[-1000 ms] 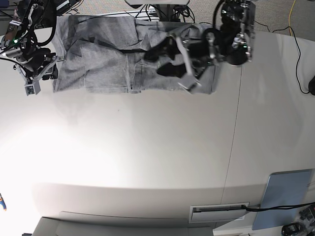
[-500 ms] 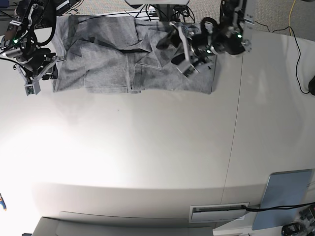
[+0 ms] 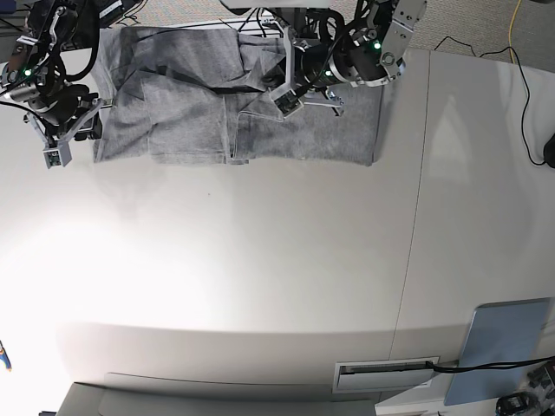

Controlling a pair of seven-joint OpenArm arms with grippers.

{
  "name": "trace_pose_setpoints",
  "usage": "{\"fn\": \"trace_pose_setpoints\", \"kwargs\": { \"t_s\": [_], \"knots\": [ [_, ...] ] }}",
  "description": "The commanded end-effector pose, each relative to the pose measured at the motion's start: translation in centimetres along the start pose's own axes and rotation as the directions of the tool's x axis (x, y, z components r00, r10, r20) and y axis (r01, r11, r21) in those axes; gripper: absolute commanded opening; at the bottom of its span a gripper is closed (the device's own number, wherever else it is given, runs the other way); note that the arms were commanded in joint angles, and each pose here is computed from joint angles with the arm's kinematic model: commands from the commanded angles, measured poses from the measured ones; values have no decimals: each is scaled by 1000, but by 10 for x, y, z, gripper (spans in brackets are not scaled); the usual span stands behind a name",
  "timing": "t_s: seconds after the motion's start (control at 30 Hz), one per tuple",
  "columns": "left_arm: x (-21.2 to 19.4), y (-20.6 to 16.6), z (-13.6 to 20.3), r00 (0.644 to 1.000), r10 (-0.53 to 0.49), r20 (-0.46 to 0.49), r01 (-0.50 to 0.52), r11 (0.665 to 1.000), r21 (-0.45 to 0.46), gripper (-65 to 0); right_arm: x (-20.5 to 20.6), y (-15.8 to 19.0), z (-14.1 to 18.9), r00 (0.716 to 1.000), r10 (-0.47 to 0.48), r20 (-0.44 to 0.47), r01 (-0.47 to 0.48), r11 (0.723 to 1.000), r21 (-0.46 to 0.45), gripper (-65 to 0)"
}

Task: Fold the T-shirt properly
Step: 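Carry the strip end with the left gripper toward the right gripper, then release the folded end and lift the left gripper off the shirt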

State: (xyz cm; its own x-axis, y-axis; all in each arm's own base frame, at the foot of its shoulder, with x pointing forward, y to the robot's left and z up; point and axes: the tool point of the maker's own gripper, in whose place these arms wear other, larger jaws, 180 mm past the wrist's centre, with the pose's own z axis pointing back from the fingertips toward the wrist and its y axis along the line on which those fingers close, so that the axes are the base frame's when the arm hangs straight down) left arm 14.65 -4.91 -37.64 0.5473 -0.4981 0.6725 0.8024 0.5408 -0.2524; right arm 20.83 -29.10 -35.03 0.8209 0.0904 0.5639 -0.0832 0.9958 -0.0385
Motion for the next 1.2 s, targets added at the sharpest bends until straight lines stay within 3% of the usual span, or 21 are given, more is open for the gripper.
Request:
{"fn": "trace_pose_setpoints", "kwargs": {
  "t_s": [0.0, 0.13, 0.3, 0.43, 0.5, 0.73, 0.9, 1.0, 1.17],
  "knots": [
    [11, -2, 2, 999, -3, 44, 3, 1000, -7, -650, 11, -5, 5, 999, 20, 35, -19, 1000, -14, -470],
    [13, 3, 3, 998, 34, 50, -35, 999, 21, -650, 11, -5, 5, 999, 20, 35, -20, 1000, -14, -470],
    [16, -1, 6, 998, -1, 55, 1, 1000, 6, -647, 11, -5, 5, 999, 20, 35, -19, 1000, -14, -470],
    [9, -2, 5, 997, -80, 24, 80, 997, 3, -391, 11, -5, 5, 999, 20, 35, -19, 1000, -14, -470],
    [4, 4, 4, 995, -100, -2, 100, 994, 33, -355, 11, -5, 5, 999, 20, 35, -19, 1000, -14, -470],
    [-7, 23, 0, 994, -95, -45, 100, 987, 125, -373, 11, -5, 5, 999, 20, 35, -19, 1000, -14, -470],
    [-10, 25, -1, 993, -100, -57, 107, 985, 132, -482, 11, -5, 5, 999, 20, 35, -19, 1000, -14, -470],
    [-5, 19, -1, 997, -78, -27, 81, 992, 101, -601, 11, -5, 5, 999, 20, 35, -19, 1000, -14, -470],
    [24, -1, 8, 995, -39, 94, 38, 999, 14, -609, 9, -8, 5, 999, 27, 27, -26, 999, -29, -470]
  ]
}}
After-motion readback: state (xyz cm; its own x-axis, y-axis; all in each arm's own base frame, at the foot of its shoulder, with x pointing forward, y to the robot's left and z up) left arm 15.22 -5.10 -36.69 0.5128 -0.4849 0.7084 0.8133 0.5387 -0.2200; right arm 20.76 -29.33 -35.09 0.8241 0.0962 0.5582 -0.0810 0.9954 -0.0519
